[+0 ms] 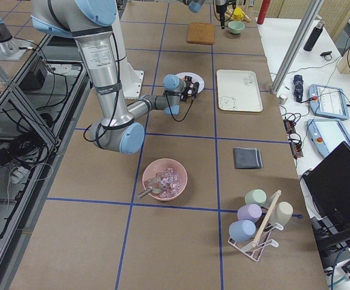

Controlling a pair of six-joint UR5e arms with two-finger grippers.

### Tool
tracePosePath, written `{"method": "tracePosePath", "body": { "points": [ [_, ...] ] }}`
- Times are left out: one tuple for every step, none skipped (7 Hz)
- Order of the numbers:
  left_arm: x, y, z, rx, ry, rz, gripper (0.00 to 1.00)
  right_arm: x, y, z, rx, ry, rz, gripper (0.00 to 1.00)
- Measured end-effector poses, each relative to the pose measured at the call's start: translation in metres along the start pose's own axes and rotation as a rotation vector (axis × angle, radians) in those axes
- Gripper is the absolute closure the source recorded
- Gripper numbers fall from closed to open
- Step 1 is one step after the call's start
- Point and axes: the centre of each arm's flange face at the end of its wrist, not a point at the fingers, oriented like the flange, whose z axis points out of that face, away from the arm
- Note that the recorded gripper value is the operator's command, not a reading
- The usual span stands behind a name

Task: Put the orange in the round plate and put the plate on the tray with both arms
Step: 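Lower the right gripper to the plate rim nearest it and grip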

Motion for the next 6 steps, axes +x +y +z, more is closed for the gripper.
{"method": "tracePosePath", "body": {
  "points": [
    [0.000,0.000,0.000,0.000,0.000,0.000,0.01,0.002,0.001,0.002,0.005,0.003,0.000,0.00],
    [0.000,0.000,0.000,0.000,0.000,0.000,0.01,0.002,0.004,0.007,0.011,0.005,0.001,0.00],
    [0.000,0.000,0.000,0.000,0.000,0.001,0.01,0.000,0.011,0.012,0.017,0.001,0.003,0.00],
    [0.000,0.000,0.001,-0.001,0.000,0.000,0.01,-0.002,0.019,0.016,0.020,-0.003,0.012,0.00],
    [0.000,0.000,0.001,-0.002,-0.001,0.000,0.01,-0.005,0.026,0.019,0.019,-0.010,0.022,0.00],
    [0.000,0.000,0.001,-0.002,-0.001,0.000,0.01,-0.008,0.035,0.022,0.018,-0.016,0.029,0.00]
  ]
}}
